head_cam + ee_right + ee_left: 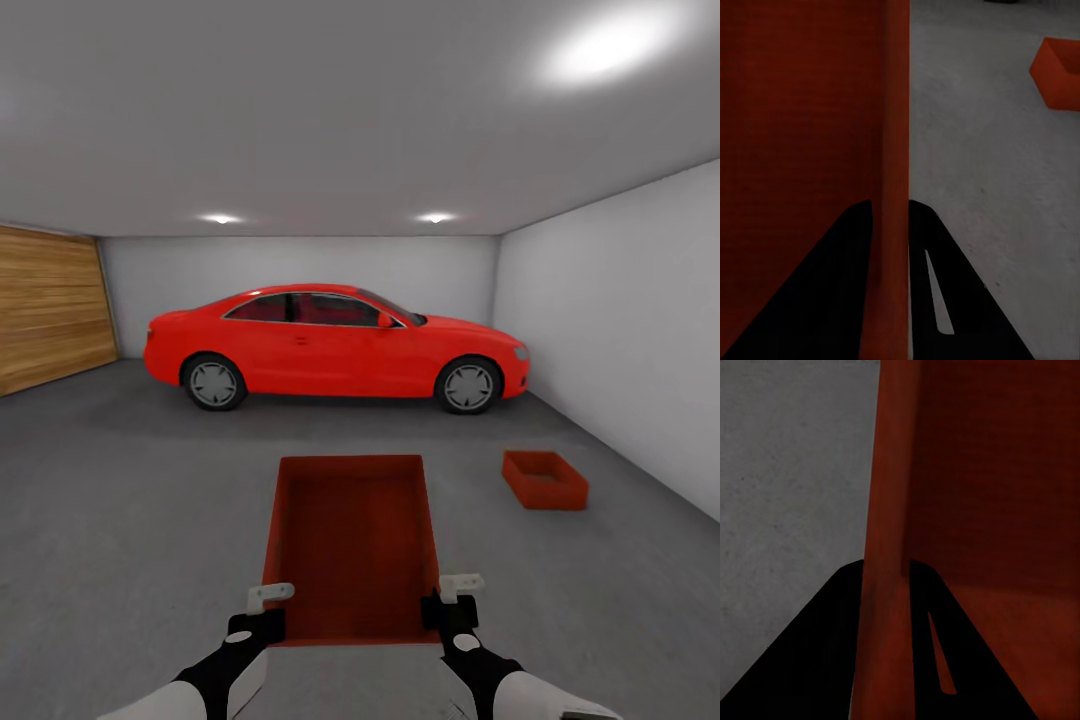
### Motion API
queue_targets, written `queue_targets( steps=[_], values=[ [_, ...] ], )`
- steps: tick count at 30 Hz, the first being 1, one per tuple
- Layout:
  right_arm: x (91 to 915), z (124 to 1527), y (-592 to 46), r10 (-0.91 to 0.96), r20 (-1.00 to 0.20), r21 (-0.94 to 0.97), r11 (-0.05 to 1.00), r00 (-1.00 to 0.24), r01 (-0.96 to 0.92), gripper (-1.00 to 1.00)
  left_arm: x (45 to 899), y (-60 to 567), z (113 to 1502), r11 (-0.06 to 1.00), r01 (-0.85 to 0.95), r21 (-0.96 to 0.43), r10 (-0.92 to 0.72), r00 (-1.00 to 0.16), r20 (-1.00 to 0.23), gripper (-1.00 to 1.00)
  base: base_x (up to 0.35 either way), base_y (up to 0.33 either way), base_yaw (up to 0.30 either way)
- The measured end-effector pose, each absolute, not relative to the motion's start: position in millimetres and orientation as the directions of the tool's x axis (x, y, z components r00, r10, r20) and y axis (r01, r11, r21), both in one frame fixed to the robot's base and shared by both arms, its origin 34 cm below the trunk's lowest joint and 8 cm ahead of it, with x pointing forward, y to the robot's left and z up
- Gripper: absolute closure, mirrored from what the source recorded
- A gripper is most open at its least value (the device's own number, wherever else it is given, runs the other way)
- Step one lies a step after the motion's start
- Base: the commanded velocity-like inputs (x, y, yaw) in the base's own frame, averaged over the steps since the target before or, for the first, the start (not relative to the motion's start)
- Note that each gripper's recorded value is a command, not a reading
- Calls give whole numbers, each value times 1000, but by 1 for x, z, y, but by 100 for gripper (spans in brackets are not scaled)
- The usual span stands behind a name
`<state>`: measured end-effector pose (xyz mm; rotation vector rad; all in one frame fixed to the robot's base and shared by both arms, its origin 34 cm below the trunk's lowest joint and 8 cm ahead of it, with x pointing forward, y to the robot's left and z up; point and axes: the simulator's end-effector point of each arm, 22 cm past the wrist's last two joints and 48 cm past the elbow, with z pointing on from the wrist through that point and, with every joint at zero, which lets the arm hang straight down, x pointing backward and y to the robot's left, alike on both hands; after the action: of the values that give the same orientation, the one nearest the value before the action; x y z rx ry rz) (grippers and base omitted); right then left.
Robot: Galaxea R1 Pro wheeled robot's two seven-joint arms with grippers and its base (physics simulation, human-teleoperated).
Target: Move the two storage containers from the living room to the garage. In the garage, place one container on the floor and stack the other container on top of it (either order is fine).
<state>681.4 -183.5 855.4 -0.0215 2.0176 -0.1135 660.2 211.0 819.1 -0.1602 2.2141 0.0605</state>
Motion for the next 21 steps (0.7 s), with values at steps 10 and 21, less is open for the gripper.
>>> queue_targets(
  steps=[10, 21],
  values=[
    [681, 855, -183, -66, -898, -90, 995, -435, 36, 100, 660, 211, 819, 990, -137, -14, -93, -597, -797, 100, 321, 0, 0],
    [681, 856, -184, -66, -898, -90, 995, -435, 35, 100, 660, 211, 819, 990, -137, -14, -94, -596, -797, 100, 321, 0, 0]
  ],
)
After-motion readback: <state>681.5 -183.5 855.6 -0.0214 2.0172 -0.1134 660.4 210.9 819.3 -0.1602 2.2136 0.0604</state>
